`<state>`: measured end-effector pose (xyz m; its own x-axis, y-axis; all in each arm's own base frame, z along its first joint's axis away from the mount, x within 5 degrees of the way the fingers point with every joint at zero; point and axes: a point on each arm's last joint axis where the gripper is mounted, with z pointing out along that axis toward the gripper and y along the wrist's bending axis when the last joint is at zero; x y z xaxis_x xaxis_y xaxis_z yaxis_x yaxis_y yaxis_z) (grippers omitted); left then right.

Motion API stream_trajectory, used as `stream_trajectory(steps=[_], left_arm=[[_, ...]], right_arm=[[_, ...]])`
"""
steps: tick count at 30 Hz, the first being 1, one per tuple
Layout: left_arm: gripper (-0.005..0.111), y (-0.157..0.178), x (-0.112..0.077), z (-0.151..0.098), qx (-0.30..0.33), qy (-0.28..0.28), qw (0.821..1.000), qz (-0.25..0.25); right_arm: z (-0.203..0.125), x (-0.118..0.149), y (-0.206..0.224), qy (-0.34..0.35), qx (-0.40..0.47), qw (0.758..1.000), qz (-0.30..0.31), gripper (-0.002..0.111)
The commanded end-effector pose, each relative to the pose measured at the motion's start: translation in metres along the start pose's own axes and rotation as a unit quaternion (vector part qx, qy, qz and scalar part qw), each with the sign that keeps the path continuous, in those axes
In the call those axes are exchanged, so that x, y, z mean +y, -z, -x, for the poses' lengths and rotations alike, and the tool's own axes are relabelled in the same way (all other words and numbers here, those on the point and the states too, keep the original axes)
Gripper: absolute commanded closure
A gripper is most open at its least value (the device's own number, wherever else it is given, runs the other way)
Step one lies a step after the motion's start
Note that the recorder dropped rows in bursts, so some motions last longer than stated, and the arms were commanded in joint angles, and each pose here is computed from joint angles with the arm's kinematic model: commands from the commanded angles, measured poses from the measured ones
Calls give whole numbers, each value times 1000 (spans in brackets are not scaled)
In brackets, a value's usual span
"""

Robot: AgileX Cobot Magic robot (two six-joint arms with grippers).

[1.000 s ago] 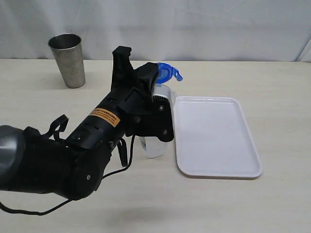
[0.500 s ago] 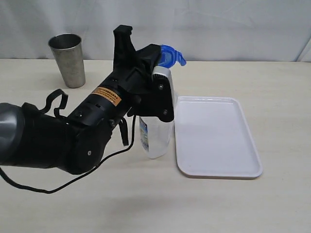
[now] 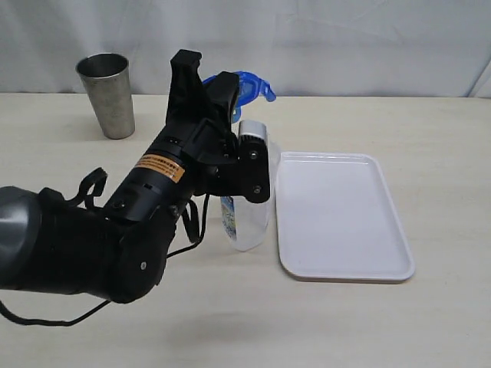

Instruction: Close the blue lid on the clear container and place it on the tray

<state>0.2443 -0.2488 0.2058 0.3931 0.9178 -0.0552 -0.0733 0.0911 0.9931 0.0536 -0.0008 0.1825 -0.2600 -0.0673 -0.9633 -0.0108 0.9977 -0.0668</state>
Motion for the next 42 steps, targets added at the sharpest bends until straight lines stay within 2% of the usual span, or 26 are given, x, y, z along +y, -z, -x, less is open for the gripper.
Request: stream_trajectory(steps=[1, 6, 18, 22, 31, 36, 42], left_arm=[[107, 10, 0, 7, -11, -5, 1000, 14], [107, 17, -1, 17, -25, -2, 1000, 16], [107, 23, -5, 19, -14, 15, 1000, 2], [107, 27, -5, 27, -27, 25, 999, 2], [107, 30, -8, 29, -10, 38, 999, -15], [107, 35, -11, 37, -26, 39, 998, -37], [107, 35, -12, 36, -18, 39, 998, -43]], right_arm=[[0, 0, 0, -1, -4, 1000, -2, 104], [0, 0, 0, -1, -4, 1000, -2, 104], [0, 0, 0, -1, -4, 1000, -2, 104], [0, 0, 0, -1, -4, 1000, -2, 104], [0, 0, 0, -1, -4, 1000, -2, 104], [0, 0, 0, -1, -4, 1000, -2, 104], [0, 0, 0, -1, -4, 1000, -2, 104]])
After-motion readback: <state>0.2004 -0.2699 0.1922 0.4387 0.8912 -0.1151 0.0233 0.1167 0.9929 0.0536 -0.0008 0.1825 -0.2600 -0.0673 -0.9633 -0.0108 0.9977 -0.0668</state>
